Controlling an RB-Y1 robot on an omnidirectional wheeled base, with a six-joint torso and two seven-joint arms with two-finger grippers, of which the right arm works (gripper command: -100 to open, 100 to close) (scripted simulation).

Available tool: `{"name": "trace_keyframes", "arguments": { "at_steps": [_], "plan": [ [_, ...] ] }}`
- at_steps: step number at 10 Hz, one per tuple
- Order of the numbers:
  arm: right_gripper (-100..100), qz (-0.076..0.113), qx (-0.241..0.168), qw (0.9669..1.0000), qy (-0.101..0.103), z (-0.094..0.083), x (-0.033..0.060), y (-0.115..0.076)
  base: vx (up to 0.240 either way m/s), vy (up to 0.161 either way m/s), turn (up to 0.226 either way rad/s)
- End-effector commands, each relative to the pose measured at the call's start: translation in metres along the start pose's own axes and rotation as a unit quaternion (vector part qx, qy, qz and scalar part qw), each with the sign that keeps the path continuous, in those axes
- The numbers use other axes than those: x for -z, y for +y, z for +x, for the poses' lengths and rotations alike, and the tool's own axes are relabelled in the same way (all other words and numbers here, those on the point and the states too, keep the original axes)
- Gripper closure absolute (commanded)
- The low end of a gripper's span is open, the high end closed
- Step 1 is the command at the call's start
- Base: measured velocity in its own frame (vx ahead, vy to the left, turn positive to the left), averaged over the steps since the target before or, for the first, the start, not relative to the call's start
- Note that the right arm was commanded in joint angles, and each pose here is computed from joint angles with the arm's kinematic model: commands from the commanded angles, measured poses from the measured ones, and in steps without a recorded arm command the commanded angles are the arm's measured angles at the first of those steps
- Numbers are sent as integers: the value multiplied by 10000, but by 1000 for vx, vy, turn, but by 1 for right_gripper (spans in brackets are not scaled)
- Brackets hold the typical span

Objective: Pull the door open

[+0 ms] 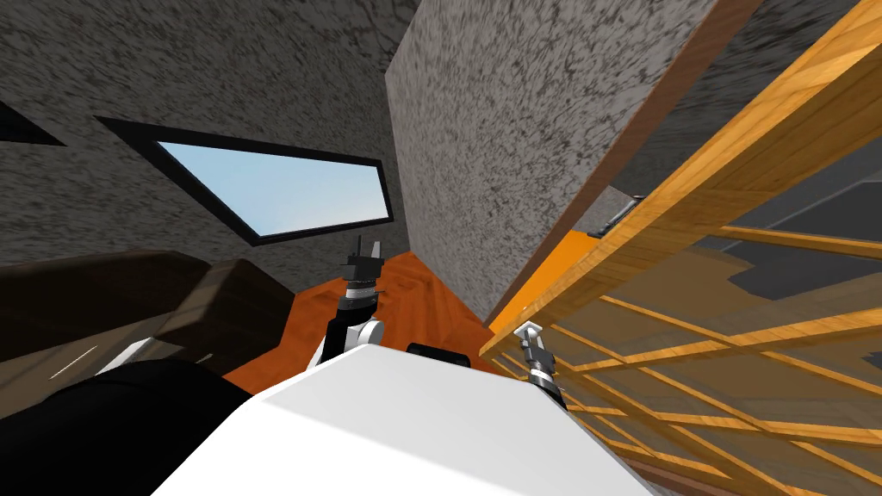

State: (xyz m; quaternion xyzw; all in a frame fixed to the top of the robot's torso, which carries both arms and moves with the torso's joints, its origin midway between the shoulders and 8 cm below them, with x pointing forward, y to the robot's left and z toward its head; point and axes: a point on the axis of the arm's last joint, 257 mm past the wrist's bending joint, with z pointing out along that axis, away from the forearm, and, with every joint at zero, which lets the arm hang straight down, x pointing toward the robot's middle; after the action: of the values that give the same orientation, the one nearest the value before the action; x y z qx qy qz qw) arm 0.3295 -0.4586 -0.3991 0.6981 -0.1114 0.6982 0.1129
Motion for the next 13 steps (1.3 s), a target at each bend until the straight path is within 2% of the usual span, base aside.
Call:
{"name": "trace_keyframes", "arguments": {
  "at_steps": [1, 2, 3, 4, 9, 10, 11, 12, 13],
  "plan": [
    [100, 161, -10, 9999, -3, -8, 35, -73, -233, -1, 50],
    [100, 101, 4, 9999, -11, -6, 25, -47, -106, 6, 17],
    [100, 290, 4, 9996, -26, -22, 91, -136, -151, -15, 50],
    [100, 333, 5, 9994, -23, -21, 103, -155, -218, -6, 57],
    [100, 834, -5, 9965, -2, -8, 268, -369, -195, -46, 53],
    [100, 912, -11, 9958, -2, -8, 297, -402, -243, -35, 49],
    [100, 865, -10, 9963, 14, 6, 271, -385, -105, -8, 18],
    [100, 983, -11, 9952, -12, -16, 354, -401, -156, 1, 124],
    [100, 1008, -9, 9949, -10, -16, 369, -400, -228, -27, 120]
  ]
}}
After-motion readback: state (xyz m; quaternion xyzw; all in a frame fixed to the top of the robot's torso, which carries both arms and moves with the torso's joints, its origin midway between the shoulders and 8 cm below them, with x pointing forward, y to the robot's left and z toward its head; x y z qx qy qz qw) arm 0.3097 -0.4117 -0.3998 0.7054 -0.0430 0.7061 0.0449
